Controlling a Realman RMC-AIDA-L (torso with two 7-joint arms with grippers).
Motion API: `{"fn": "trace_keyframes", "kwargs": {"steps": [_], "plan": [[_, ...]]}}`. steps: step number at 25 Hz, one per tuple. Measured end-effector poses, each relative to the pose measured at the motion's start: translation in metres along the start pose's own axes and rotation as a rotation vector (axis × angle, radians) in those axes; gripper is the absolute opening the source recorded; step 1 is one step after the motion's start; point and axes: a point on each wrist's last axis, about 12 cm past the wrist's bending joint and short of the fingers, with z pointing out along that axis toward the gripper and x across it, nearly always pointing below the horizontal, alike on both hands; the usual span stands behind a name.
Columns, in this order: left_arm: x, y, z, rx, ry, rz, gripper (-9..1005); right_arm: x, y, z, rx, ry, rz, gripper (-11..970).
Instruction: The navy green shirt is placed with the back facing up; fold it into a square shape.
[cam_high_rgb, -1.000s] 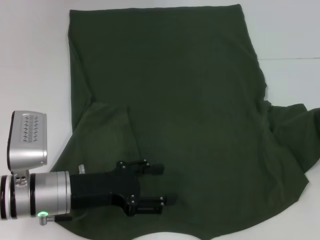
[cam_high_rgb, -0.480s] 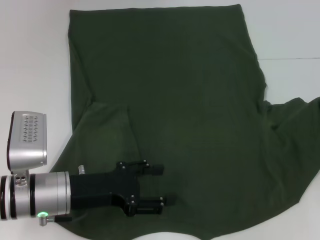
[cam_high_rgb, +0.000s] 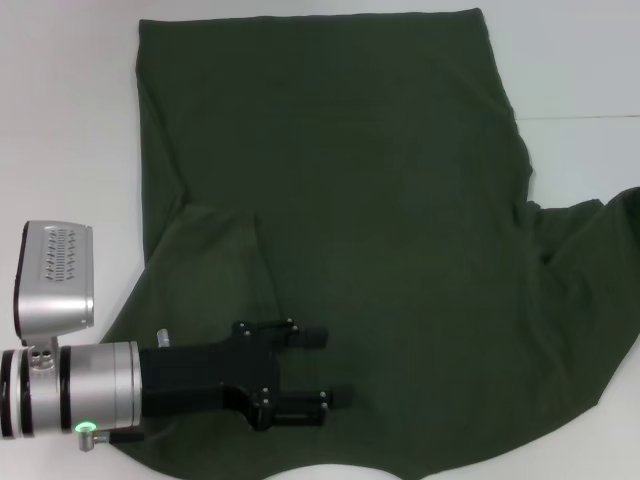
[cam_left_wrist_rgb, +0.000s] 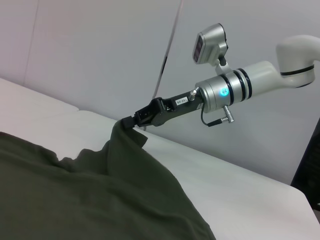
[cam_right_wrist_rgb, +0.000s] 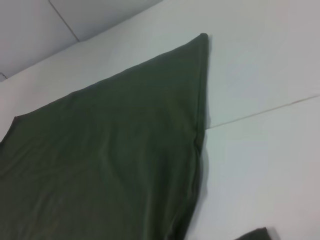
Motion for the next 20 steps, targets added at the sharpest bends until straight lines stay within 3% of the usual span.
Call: {"fn": "trace_keyframes", "kwargs": {"steps": [20], "plan": [[-0.002, 0.001, 0.000, -0.004, -0.012, -0.008, 814, -0.014, 0.035, 0.002, -0.229, -0.006, -0.047, 118]]}}
